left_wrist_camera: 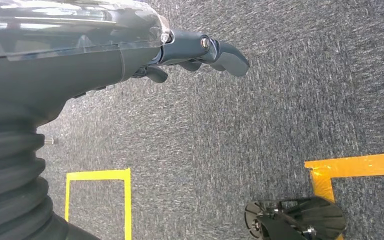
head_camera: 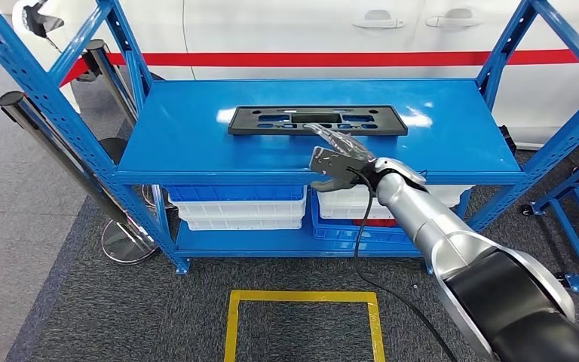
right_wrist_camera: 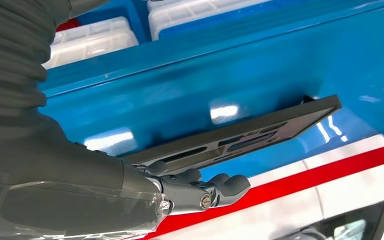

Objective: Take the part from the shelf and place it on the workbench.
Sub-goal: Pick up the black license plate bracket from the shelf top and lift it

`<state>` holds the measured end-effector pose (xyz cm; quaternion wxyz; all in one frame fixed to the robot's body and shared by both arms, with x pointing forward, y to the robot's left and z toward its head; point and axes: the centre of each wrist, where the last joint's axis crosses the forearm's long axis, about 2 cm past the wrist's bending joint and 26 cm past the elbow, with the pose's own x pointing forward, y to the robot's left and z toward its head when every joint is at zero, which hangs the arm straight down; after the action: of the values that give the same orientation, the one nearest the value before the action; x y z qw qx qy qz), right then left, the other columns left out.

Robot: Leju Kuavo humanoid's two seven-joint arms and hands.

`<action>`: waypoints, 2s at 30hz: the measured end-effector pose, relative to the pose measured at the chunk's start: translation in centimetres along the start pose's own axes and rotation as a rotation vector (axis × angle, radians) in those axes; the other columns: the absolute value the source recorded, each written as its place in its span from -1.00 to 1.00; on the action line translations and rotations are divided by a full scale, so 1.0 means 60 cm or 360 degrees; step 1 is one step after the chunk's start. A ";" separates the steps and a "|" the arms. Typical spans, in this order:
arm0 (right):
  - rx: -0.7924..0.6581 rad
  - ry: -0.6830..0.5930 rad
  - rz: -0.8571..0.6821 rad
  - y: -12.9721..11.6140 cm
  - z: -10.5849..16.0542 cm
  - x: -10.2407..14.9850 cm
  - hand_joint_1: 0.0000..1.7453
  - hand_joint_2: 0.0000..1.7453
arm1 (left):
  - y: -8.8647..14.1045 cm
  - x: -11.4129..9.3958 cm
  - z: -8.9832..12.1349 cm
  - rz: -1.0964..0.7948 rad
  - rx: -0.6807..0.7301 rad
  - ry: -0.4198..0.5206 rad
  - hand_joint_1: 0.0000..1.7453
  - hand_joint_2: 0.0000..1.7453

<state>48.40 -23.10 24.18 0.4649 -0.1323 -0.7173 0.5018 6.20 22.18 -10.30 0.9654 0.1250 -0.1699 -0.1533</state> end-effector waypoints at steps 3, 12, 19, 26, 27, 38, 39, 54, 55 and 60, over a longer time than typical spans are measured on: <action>-0.0104 0.0095 0.0161 -0.002 0.001 -0.001 -1.00 1.00 | 0.000 0.000 0.000 0.0000 0.0000 0.0002 -1.00 1.00; -0.0229 0.0231 0.0815 0.002 -0.004 0.012 -1.00 1.00 | -0.001 0.001 0.000 0.0001 -0.0001 0.0012 -1.00 1.00; -0.0182 0.0217 0.0892 0.008 -0.006 0.015 -1.00 1.00 | -0.001 0.001 0.000 0.0020 -0.0009 0.0008 -1.00 0.00; -0.0171 0.0217 0.0885 0.010 -0.004 0.012 -1.00 1.00 | -0.003 0.001 0.000 0.0161 -0.0074 -0.0058 -1.00 -1.00; -0.0167 0.0218 0.0885 0.010 -0.003 0.012 -1.00 1.00 | -0.003 0.001 0.000 0.0181 -0.0078 -0.0057 -1.00 -1.00; -0.0138 0.0221 0.0882 0.020 0.001 0.008 -1.00 1.00 | -0.002 0.002 0.000 0.0232 -0.0095 -0.0043 -1.00 -1.00; -0.0138 0.0221 0.0883 0.020 0.001 0.008 -1.00 1.00 | -0.002 0.002 0.000 0.0232 -0.0096 -0.0042 -1.00 -1.00; -0.0076 0.0255 0.0908 0.033 0.015 -0.009 -1.00 1.00 | -0.008 -0.004 0.003 0.0240 -0.0103 -0.0031 -1.00 -1.00; -0.0083 0.0256 0.0912 0.030 0.015 -0.009 -1.00 1.00 | -0.007 -0.003 0.002 0.0241 -0.0103 -0.0035 -1.00 -1.00; -0.0062 0.0271 0.0903 0.044 0.022 -0.016 -1.00 1.00 | -0.008 -0.005 0.003 0.0236 -0.0115 -0.0032 -1.00 -1.00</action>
<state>47.11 -23.30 21.35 0.3619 -0.3779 -0.6196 0.5851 5.77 21.79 -10.37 0.9762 0.0756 -0.1827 -0.0888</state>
